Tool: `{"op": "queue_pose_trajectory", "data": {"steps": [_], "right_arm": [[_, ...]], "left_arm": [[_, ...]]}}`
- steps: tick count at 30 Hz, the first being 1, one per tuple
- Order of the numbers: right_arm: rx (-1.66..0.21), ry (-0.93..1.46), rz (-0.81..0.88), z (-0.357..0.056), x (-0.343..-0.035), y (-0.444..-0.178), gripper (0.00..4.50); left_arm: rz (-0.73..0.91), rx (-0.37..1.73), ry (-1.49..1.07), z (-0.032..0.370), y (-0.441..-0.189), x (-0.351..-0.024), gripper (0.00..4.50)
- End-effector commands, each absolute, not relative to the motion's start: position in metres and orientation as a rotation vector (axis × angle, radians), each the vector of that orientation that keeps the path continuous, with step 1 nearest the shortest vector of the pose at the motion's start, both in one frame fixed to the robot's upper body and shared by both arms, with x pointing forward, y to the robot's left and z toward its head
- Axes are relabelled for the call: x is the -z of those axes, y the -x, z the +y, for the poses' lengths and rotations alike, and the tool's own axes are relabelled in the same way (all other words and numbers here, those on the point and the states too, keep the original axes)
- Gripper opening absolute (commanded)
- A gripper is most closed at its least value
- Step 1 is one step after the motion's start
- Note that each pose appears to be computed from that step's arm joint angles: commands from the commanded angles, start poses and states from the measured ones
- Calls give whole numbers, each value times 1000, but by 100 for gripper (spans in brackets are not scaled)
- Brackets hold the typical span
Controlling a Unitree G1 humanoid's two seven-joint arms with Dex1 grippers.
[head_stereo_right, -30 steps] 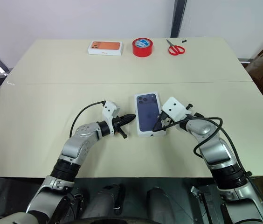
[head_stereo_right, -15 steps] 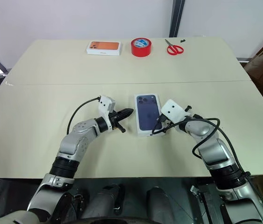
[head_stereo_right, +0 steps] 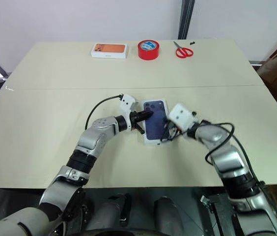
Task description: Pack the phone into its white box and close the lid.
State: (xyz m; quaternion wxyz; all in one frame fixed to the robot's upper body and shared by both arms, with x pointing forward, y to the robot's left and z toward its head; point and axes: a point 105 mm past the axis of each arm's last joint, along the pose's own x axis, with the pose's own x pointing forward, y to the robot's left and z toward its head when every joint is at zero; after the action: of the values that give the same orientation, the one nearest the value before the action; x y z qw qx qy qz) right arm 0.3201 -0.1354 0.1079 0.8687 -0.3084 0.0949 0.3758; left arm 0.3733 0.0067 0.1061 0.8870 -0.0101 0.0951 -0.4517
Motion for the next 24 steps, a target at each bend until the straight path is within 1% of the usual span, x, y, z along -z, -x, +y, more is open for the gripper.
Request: {"op": "queue_pose_trajectory", "data": {"steps": [1, 5, 8, 9, 10, 12, 13, 15, 17, 19, 21, 24], "right_arm": [[-849, 640, 273, -125, -86, -307, 3], [-828, 570, 264, -127, -97, -315, 3], [-807, 468, 234, -130, -115, -324, 87], [-789, 446, 207, -133, -124, -328, 129], [-783, 418, 185, -136, -132, -330, 188], [-782, 395, 145, -141, -144, -331, 283], [-804, 392, 142, -142, -146, -328, 342], [-836, 375, 130, -144, -150, -324, 446], [-836, 328, 117, -151, -155, -322, 449], [-853, 325, 108, -156, -157, -315, 449], [-879, 281, 156, -165, -151, -304, 449], [-867, 293, 193, -180, -146, -292, 449]], "left_arm": [[274, 913, -11, 15, -370, -86, 0], [256, 911, 43, 18, -371, -93, 0], [193, 924, 34, 22, -371, -106, 87], [164, 928, 34, 28, -371, -116, 130], [124, 938, 24, 35, -370, -128, 187], [75, 958, 30, 50, -367, -149, 282], [51, 972, 12, 59, -363, -156, 340], [52, 983, 0, 78, -356, -158, 442], [71, 993, -9, 93, -348, -154, 447], [98, 992, -19, 112, -339, -147, 447], [111, 974, -49, 132, -329, -144, 447], [147, 937, -58, 157, -316, -140, 447]]}}
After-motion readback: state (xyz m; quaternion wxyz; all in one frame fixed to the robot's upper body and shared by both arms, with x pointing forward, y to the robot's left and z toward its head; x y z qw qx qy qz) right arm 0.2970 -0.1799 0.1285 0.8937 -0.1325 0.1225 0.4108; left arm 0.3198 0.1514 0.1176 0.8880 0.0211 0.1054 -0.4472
